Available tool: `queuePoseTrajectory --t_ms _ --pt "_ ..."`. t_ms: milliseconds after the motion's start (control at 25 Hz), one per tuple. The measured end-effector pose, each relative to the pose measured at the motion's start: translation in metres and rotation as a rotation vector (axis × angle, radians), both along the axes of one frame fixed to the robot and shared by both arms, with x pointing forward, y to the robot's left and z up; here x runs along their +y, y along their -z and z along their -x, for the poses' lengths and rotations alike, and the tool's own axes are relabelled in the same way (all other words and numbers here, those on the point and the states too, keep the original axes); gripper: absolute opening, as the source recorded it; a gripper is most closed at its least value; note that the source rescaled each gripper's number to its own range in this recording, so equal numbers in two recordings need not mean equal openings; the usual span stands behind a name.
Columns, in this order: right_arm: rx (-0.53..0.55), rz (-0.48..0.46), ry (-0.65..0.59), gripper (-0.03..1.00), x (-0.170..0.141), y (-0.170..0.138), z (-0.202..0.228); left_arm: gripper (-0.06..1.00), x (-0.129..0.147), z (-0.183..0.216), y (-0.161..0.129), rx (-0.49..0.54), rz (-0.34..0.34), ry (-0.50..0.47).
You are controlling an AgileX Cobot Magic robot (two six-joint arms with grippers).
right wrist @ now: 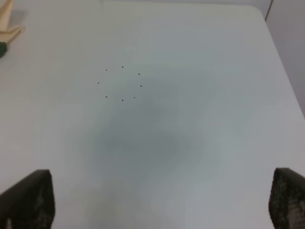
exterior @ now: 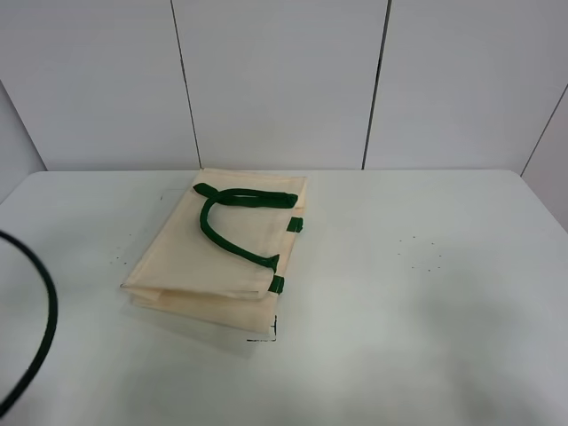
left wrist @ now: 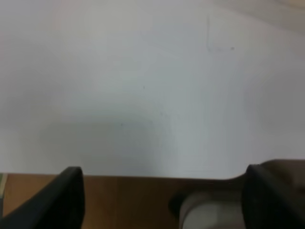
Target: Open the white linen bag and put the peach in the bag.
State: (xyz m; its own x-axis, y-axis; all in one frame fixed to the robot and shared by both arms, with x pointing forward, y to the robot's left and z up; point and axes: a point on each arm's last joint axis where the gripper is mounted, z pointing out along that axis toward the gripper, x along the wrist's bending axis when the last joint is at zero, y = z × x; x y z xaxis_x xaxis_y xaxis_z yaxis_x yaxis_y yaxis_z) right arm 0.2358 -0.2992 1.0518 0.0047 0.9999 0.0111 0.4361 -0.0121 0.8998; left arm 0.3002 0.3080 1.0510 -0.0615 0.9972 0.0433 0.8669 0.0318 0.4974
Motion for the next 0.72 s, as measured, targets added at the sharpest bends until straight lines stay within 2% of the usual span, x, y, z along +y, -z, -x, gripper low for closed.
queuePoseTrajectory --t_ms 240,480,720 --pt "0.0 0.0 0.0 1.0 0.0 0.0 0.0 0.96 -0.004 0.043 0.009 -0.256 0.021 0.016" --pt "0.0 0.0 0.0 1.0 0.0 0.0 0.0 0.95 -0.004 0.067 0.009 -0.422 0.012 0.023" --pt "0.0 0.0 0.0 1.0 0.0 0.0 0.0 0.95 -0.005 0.072 0.009 -0.453 0.011 0.027"
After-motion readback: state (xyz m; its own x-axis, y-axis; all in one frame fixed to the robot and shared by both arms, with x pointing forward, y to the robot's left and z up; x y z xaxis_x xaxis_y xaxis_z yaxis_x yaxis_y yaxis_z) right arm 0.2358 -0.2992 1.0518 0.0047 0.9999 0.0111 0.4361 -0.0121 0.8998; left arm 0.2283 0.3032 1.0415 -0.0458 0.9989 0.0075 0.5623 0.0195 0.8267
